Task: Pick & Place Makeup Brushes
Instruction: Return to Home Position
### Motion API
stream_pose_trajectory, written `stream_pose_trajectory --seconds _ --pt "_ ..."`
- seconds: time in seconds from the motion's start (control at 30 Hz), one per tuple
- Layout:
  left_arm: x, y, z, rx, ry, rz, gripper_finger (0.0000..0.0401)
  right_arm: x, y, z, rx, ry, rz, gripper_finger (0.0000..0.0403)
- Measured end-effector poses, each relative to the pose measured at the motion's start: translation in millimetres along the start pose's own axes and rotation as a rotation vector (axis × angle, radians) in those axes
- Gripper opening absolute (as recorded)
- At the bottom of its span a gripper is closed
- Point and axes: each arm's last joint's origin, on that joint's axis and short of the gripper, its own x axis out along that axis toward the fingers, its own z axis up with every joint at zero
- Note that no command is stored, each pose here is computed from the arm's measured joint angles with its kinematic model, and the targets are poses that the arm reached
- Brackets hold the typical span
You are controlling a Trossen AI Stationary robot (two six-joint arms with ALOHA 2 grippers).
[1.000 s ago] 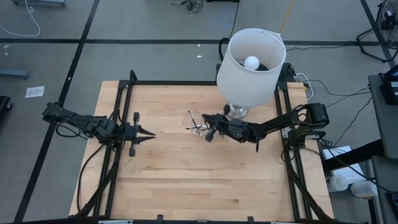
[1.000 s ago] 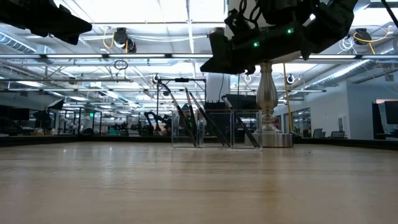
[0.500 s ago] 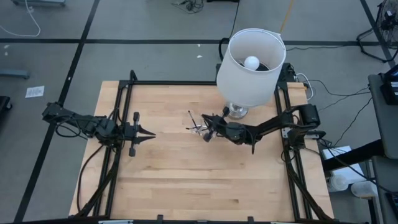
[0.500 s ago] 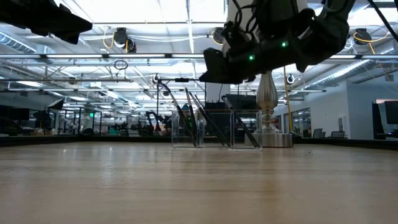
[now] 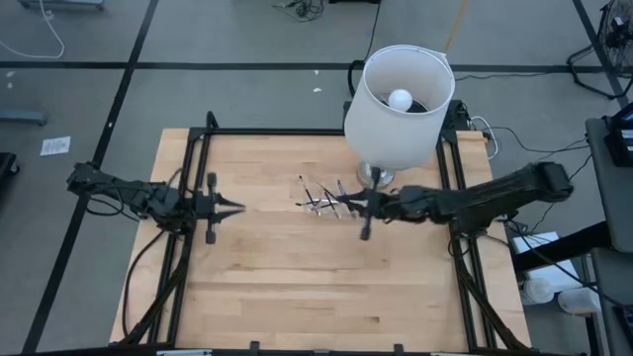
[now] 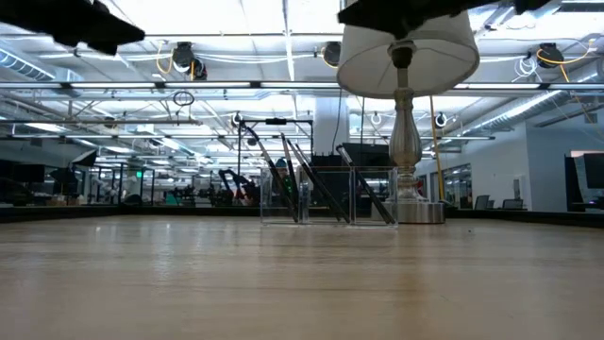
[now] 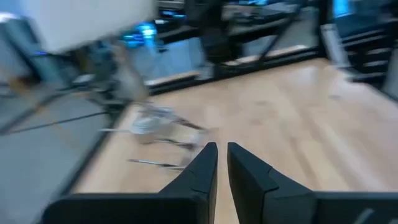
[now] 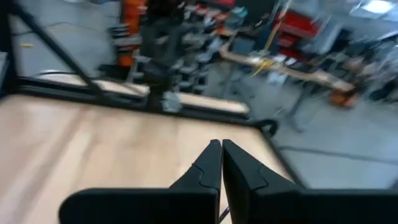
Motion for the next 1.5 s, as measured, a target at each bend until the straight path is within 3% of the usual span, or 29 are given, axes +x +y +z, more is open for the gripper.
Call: stream_pose_trajectory --seconds 0.17,0.33,0.4,0.53,0.7,0.9,1.17,1.37,1.5 --pt "-12.6 13.2 25.7 0.061 0.000 0.129 0.0046 -35.8 -19.7 12.6 0.052 0.064 0.122 0.0000" --pt "-24.6 27.6 48.9 0.127 -0.034 0.242 0.0046 -61.2 -30.6 16.8 0.070 0.097 0.142 0.0000" --pt "-29.0 32.4 53.5 0.141 -0.061 0.246 0.0046 -70.1 -33.2 12.5 0.067 0.088 0.140 0.0000" --pt "-40.9 38.3 57.3 0.161 -0.160 0.156 0.0046 -89.4 -37.9 -5.3 0.087 0.026 0.125 0.0000" --pt "-61.6 49.5 58.0 0.099 -0.286 0.305 0.0022 -121.1 -46.2 -23.9 0.140 -0.104 0.093 0.0000" --pt "-53.8 53.8 46.1 0.056 -0.233 0.403 0.0008 -141.9 -52.6 -37.4 0.214 -0.180 0.071 0.0000" --pt "-47.5 54.7 37.5 -0.145 -0.243 0.286 0.0008 -150.8 -49.0 -65.7 0.248 -0.153 0.079 0.0000" --pt "-29.1 49.9 4.5 -0.286 -0.234 0.264 0.0005 -152.4 -43.6 -89.9 0.286 -0.181 0.077 0.0000" --pt "-22.1 44.1 -20.0 -0.242 -0.252 0.268 0.0003 -154.0 -41.9 -98.2 0.315 -0.201 0.079 0.0000"
